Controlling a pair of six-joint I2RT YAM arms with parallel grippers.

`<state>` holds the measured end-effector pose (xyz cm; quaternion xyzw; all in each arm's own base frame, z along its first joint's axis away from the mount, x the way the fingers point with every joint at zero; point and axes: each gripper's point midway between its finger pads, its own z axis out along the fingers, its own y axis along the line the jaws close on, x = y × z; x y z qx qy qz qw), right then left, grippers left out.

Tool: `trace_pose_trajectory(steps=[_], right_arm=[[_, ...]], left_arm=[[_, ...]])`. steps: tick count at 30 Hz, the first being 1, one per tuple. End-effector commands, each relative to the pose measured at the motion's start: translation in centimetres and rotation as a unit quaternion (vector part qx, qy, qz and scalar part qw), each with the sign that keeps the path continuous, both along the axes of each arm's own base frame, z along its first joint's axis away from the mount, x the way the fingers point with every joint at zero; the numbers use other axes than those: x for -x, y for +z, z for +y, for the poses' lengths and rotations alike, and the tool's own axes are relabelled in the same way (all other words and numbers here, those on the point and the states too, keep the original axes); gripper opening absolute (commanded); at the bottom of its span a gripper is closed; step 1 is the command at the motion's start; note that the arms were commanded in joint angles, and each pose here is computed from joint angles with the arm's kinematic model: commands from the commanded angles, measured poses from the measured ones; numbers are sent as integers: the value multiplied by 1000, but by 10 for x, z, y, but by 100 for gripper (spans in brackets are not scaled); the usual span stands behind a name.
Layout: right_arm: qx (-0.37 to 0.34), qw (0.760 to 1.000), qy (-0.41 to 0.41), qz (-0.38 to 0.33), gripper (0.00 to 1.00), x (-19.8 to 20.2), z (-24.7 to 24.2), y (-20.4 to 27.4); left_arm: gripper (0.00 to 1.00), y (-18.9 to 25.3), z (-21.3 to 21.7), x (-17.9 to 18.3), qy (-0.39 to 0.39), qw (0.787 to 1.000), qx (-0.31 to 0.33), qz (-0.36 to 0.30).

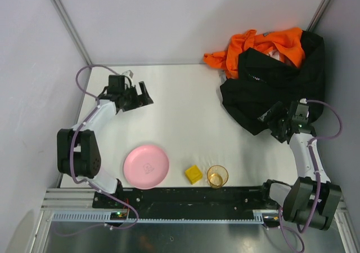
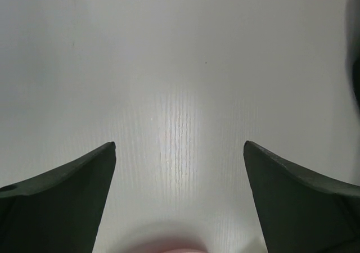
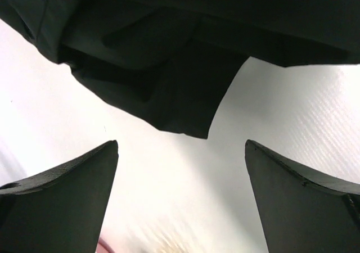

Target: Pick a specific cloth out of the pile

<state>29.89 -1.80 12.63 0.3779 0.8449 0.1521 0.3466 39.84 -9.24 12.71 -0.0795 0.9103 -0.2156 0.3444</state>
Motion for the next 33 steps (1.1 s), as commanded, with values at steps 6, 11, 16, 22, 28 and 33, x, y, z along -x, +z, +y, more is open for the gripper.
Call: trace_pose_trajectory(steps=[6, 11, 16, 22, 28, 33], right_arm=[[-45, 998, 15, 36, 99, 7, 14, -5], [-67, 996, 29, 55, 99, 6, 24, -15], [-97, 992, 34, 67, 99, -3, 36, -25], [-130, 988, 37, 68, 99, -22, 48, -38], [-157, 985, 38, 67, 93, -40, 53, -52], [-162, 984, 53, 55, 73, -52, 56, -55]], left_arm=[[100, 9, 5, 0, -2, 959, -283, 4], [100, 8, 12, 8, -4, 943, -334, -2], [100, -4, 3, 9, -14, 949, -314, 13], [100, -6, -21, 9, -41, 965, -258, 17], [100, 2, -40, 8, -62, 975, -213, 12], [100, 7, -51, 4, -77, 979, -190, 6]])
